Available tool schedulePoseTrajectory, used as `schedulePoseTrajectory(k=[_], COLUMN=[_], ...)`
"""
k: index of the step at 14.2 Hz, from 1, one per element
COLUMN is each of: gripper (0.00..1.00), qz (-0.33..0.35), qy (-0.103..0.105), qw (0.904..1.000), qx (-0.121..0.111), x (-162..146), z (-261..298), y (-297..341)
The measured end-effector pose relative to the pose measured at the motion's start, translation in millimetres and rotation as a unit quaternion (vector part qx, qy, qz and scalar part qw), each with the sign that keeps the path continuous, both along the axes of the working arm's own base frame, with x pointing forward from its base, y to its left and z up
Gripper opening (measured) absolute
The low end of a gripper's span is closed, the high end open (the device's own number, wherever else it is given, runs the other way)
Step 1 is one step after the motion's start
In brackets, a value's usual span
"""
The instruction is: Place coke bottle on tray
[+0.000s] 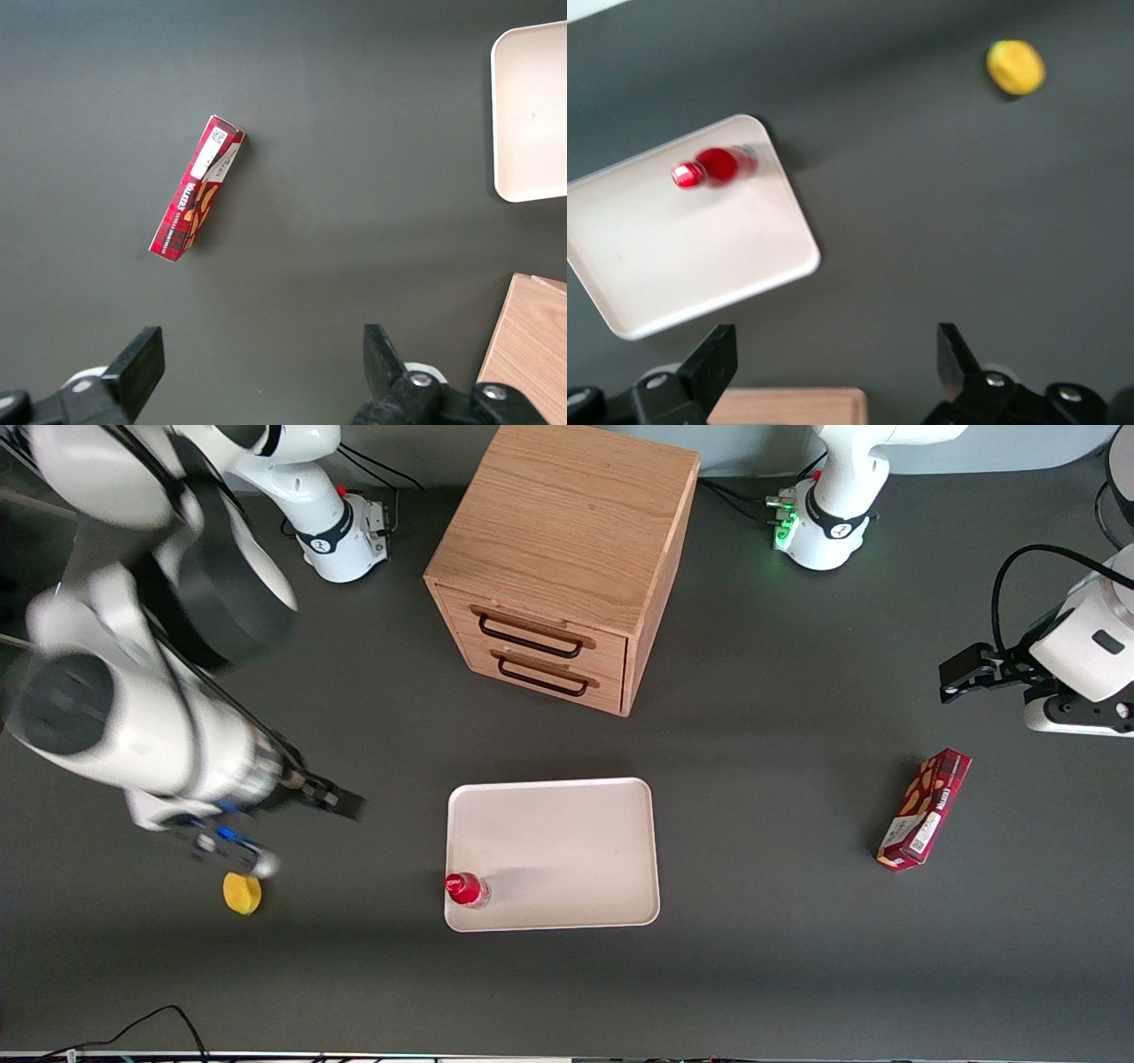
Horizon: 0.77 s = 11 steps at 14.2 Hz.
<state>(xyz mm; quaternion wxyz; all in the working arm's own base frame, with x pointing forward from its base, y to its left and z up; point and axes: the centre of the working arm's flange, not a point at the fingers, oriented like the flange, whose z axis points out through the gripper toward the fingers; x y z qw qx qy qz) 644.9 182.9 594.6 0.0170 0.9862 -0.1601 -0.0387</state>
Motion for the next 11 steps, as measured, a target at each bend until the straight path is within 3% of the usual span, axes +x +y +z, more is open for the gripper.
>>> schedulePoseTrajectory(k=[4, 7, 11], gripper=[1.00, 1.00, 1.00], qz=[0.048, 0.061, 0.061], qy=[0.015, 0.006, 0.005], qw=[0.9988, 0.9981, 0.9981], qx=[-0.003, 0.004, 0.009], x=[-61.9, -93.2, -128.2], z=[41.6, 12.2, -14.7], y=[-78.4, -155.8, -164.3])
